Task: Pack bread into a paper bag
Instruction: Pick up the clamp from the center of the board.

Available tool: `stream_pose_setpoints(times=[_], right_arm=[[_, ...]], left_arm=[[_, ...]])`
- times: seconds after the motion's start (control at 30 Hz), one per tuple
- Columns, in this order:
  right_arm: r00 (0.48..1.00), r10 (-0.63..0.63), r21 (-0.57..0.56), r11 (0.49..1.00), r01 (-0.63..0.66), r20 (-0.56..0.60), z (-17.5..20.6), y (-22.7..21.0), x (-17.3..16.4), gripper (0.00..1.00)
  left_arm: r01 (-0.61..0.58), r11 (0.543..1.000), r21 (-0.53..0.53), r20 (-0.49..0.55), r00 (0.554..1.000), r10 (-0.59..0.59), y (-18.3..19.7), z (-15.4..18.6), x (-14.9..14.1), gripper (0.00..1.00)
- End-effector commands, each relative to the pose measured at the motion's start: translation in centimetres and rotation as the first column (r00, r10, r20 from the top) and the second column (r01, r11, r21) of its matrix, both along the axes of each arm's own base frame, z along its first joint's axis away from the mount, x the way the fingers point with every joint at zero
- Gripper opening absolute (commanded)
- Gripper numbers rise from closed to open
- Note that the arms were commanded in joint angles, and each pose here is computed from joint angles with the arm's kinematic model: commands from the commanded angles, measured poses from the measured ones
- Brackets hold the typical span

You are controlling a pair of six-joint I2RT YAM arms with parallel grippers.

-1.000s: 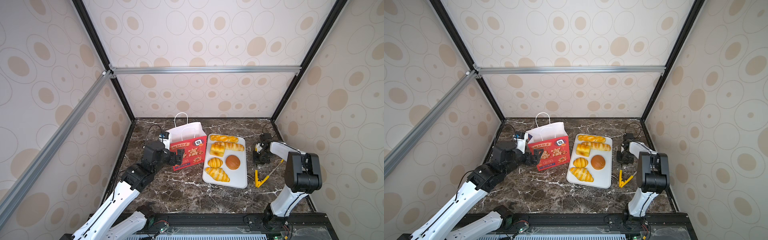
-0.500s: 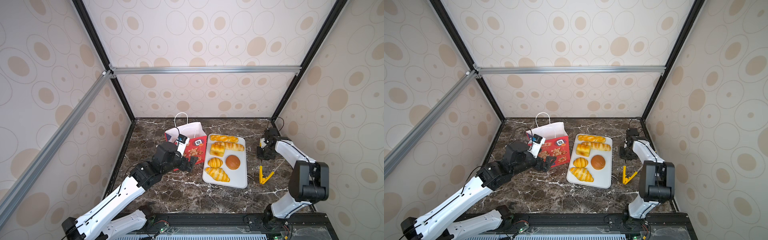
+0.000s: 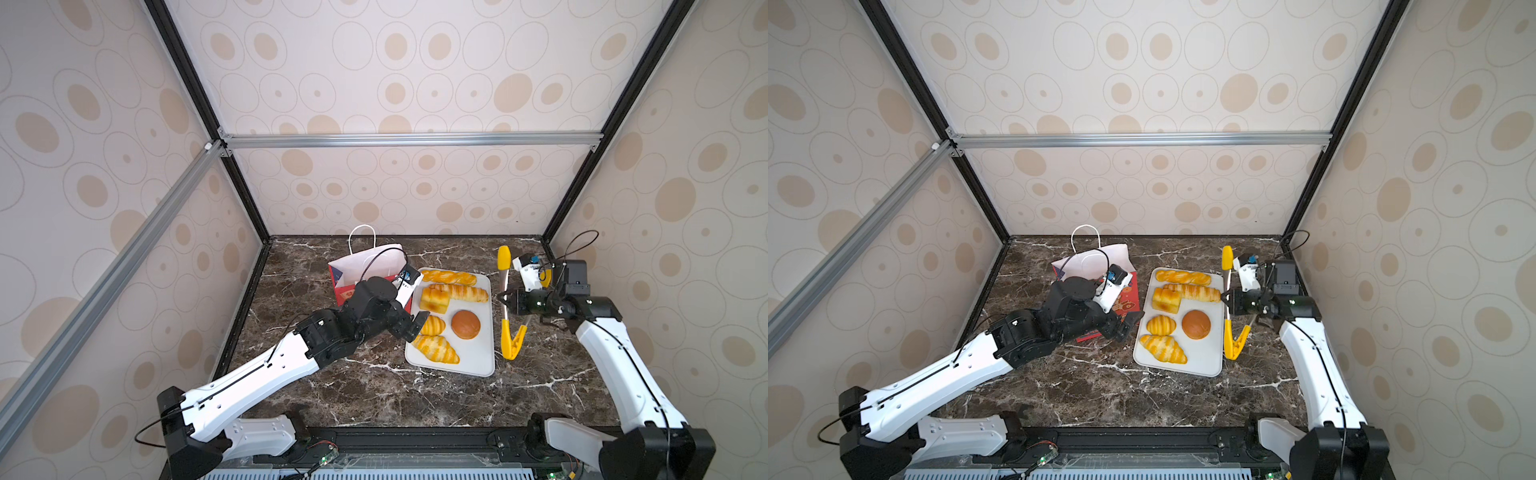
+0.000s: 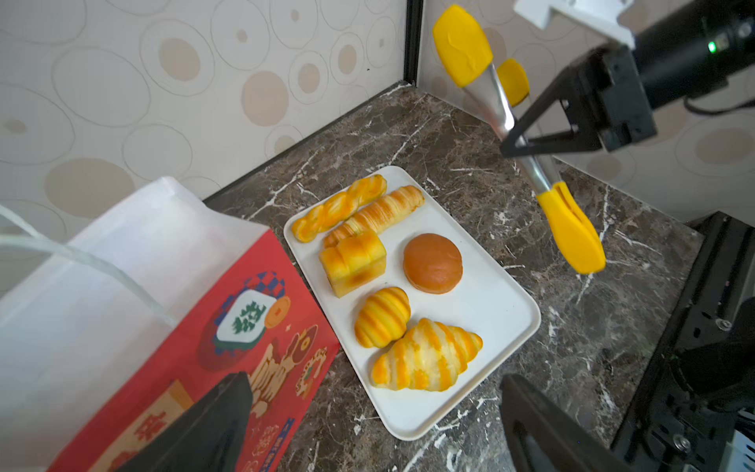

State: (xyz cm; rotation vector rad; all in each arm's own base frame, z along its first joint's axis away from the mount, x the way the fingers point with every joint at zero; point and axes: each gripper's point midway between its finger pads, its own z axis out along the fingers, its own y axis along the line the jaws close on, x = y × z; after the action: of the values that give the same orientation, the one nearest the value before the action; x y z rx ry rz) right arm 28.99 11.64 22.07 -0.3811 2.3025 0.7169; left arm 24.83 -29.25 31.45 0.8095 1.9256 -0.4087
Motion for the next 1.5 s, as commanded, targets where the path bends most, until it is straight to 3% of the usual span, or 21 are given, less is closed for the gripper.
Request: stream_pose_setpoints(times=[0.0,0.1,0.23,0.4,0.6,1.07,1.13,1.17,1.2,1.27,1.33,1.37,1.47], right_arm=[[0.943,0.270,0.286,0.904,-0.318,0.196,4.7,5.3,-3.3,0.00],[0.867,0.413,0.340,0.802,-0.491,0.278,6.6,8.0,-6.6,0.00],[0.734,0.539,0.316,0.671,-0.671,0.414,9.2,10.4,-11.3,0.00],[0.688,0.553,0.334,0.610,-0.718,0.470,10.6,10.7,-12.8,0.00],[0.681,0.571,0.331,0.601,-0.727,0.459,10.3,11.5,-13.2,0.00],[0.641,0.616,0.317,0.561,-0.765,0.457,11.0,12.8,-14.3,0.00],[0.630,0.629,0.313,0.549,-0.775,0.455,11.0,13.1,-14.6,0.00],[0.626,0.637,0.311,0.545,-0.778,0.450,10.9,13.2,-14.8,0.00],[0.624,0.641,0.308,0.545,-0.780,0.446,10.8,13.3,-14.9,0.00],[0.623,0.646,0.306,0.544,-0.781,0.441,10.6,13.4,-14.9,0.00],[0.624,0.648,0.307,0.545,-0.781,0.437,10.4,13.5,-14.9,0.00],[0.624,0.649,0.308,0.544,-0.781,0.435,10.4,13.5,-14.9,0.00],[0.622,0.651,0.306,0.543,-0.782,0.436,10.4,13.7,-14.8,0.00]], left_arm=[[0.051,0.999,-0.021,0.027,0.998,-0.050,-1.4,1.6,0.0,0.99],[0.106,0.992,-0.068,-0.002,0.994,-0.107,-2.0,1.8,-0.2,0.99],[0.197,0.942,-0.272,-0.026,0.977,-0.212,-1.8,3.9,-0.8,0.99],[0.311,0.867,-0.389,-0.034,0.936,-0.351,-3.6,5.4,-3.0,0.99],[0.425,0.727,-0.539,0.018,0.869,-0.494,-5.4,7.7,-5.3,0.99],[0.469,0.691,-0.550,0.001,0.828,-0.561,-8.8,7.0,-5.6,0.97],[0.474,0.687,-0.551,0.005,0.825,-0.565,-9.0,7.0,-5.5,0.88],[0.482,0.680,-0.553,0.009,0.820,-0.573,-9.1,7.1,-5.6,0.77],[0.488,0.673,-0.556,0.012,0.814,-0.581,-9.2,7.2,-5.7,0.64],[0.504,0.654,-0.564,0.023,0.801,-0.598,-9.3,7.6,-6.1,0.28],[0.507,0.648,-0.568,0.025,0.798,-0.602,-9.3,7.7,-6.1,0.05],[0.511,0.643,-0.570,0.028,0.794,-0.607,-9.3,7.8,-6.3,0.00],[0.523,0.626,-0.578,0.033,0.782,-0.622,-9.3,7.9,-6.7,0.00]])
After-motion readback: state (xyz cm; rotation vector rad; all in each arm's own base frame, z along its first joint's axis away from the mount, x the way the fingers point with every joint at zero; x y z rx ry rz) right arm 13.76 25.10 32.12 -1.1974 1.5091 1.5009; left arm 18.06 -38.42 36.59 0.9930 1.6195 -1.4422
